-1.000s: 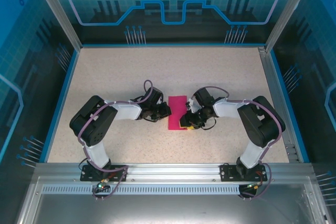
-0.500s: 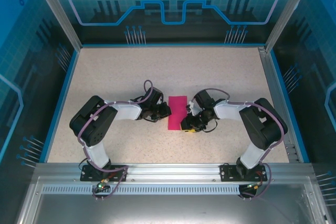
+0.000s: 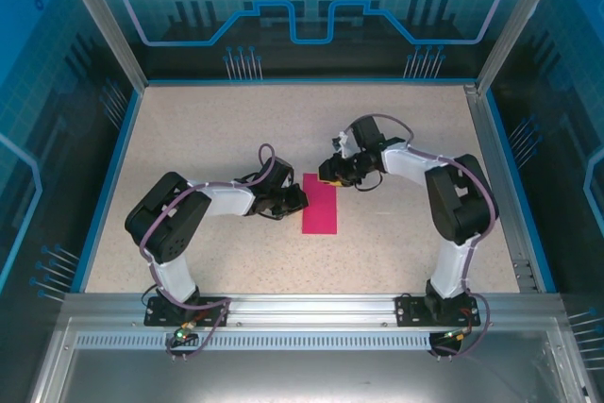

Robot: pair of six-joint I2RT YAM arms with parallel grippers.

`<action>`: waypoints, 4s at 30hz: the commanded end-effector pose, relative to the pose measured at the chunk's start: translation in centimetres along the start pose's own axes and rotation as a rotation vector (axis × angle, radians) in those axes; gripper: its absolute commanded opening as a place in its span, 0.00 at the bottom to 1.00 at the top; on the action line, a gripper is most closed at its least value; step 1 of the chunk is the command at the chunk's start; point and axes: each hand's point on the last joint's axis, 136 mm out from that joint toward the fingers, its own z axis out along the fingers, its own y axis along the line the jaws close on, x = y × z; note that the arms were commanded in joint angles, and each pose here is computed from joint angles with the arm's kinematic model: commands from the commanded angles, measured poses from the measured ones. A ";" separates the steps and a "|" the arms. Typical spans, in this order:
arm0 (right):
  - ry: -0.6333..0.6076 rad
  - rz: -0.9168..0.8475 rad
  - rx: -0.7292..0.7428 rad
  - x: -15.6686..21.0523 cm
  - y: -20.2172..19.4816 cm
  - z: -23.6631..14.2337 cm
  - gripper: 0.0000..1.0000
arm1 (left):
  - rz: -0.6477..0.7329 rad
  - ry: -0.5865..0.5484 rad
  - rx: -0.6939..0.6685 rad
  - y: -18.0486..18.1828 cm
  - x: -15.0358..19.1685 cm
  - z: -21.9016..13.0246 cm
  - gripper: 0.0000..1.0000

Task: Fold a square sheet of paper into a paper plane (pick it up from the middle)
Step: First fold in half a square sheet of paper at the center of the table, then fold the triangle a second time at the center of the table.

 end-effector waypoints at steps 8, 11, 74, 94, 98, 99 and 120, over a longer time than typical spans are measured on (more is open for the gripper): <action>0.081 0.132 0.058 1.7 -5.2 2.7 0.33 | -0.018 0.131 -0.177 4.6 3.9 0.5 0.15; 0.056 0.117 0.026 0.7 -4.1 1.9 0.34 | -0.016 0.131 -0.178 4.6 3.9 0.4 0.15; -0.009 -0.196 0.431 4.7 -2.5 -3.1 0.41 | -0.023 0.100 -0.083 1.2 3.1 -1.4 0.15; 0.113 -0.336 0.469 10.5 -1.8 1.1 0.40 | -0.025 0.086 -0.007 -1.0 2.6 -2.2 0.15; 0.129 -0.328 0.455 10.9 -2.1 1.7 0.40 | -0.026 0.092 0.000 -1.2 2.6 -2.1 0.15; 0.139 -0.322 0.461 11.0 -2.4 1.8 0.40 | -0.026 0.095 0.007 -1.3 2.6 -2.0 0.15; 0.129 -0.269 0.410 11.1 -2.7 2.1 0.42 | -0.080 0.108 0.069 -1.9 2.9 -1.6 0.22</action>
